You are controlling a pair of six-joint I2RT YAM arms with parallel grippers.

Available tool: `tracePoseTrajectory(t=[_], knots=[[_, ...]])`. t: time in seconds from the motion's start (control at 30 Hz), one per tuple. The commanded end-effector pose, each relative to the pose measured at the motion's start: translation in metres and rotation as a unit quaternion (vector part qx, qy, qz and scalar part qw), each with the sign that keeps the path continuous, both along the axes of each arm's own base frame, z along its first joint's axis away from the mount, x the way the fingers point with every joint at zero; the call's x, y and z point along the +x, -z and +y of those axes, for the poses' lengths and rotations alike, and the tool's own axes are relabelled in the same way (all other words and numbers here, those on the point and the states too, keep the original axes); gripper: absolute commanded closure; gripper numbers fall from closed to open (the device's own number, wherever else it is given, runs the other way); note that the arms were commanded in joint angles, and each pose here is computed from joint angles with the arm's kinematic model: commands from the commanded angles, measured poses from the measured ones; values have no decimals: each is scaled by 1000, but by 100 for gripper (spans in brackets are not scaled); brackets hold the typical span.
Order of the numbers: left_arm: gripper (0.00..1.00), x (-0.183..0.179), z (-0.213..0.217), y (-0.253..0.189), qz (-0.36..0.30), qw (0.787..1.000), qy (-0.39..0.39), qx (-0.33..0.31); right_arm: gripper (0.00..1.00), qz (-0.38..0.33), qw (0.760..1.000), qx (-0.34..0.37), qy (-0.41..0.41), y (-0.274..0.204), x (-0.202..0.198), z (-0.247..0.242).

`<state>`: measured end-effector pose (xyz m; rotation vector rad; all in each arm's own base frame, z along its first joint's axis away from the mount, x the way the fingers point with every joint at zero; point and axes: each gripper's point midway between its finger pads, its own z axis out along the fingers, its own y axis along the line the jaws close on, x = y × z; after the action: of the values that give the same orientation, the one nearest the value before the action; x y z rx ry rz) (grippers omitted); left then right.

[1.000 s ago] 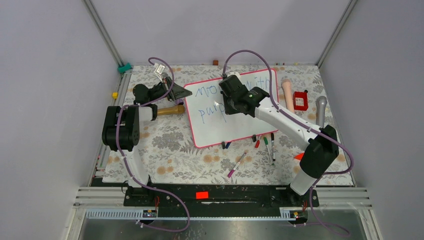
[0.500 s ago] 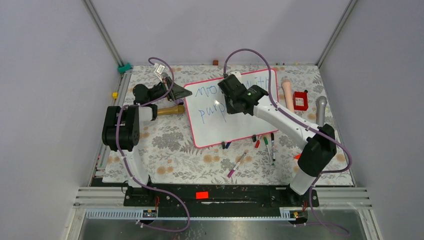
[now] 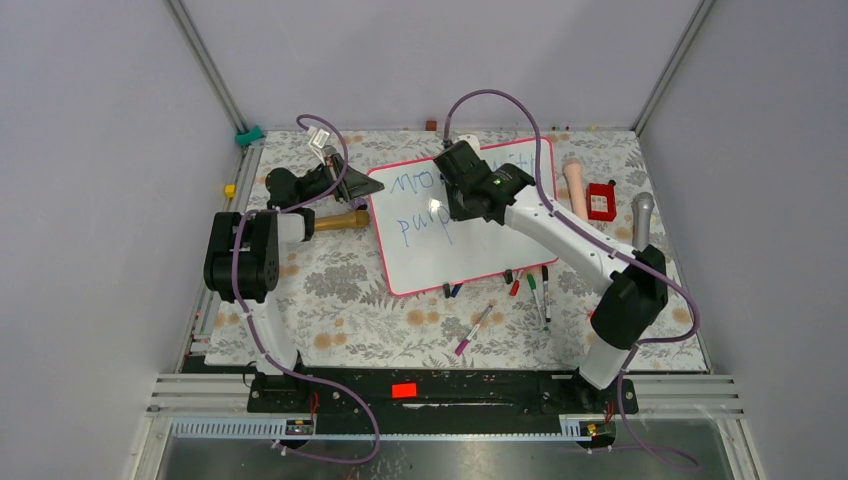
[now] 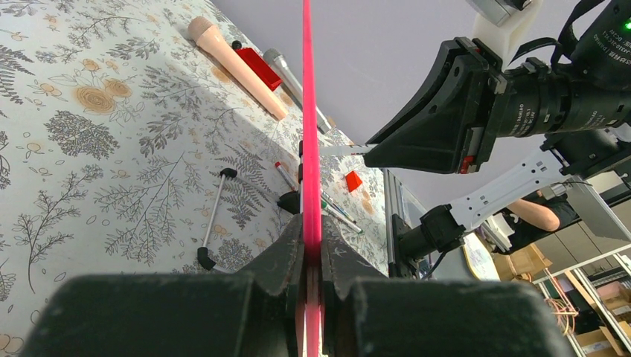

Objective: Write a sentence on the whiteboard

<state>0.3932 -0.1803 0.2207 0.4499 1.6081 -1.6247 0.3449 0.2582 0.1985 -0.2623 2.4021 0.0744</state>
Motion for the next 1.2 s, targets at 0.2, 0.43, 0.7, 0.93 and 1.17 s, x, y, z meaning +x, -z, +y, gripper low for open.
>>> tracePoseTrajectory(t=[0.2, 0.43, 0.7, 0.93, 1.17], knots=[[100, -7, 0, -22, -72, 997, 15, 10, 100, -72, 995, 72, -5, -26, 2, -3], [100, -6, 0, -21, -71, 997, 15, 9, 100, -79, 995, 55, 16, -28, 2, -22], [100, -7, 0, -21, -71, 997, 15, 10, 100, -67, 997, 32, 29, -22, 12, -25], [100, -7, 0, -20, -71, 997, 14, 10, 100, -60, 997, 35, 26, -19, 18, -16], [100, -8, 0, -20, -72, 997, 15, 10, 100, -42, 998, 48, 10, -12, 13, -8]])
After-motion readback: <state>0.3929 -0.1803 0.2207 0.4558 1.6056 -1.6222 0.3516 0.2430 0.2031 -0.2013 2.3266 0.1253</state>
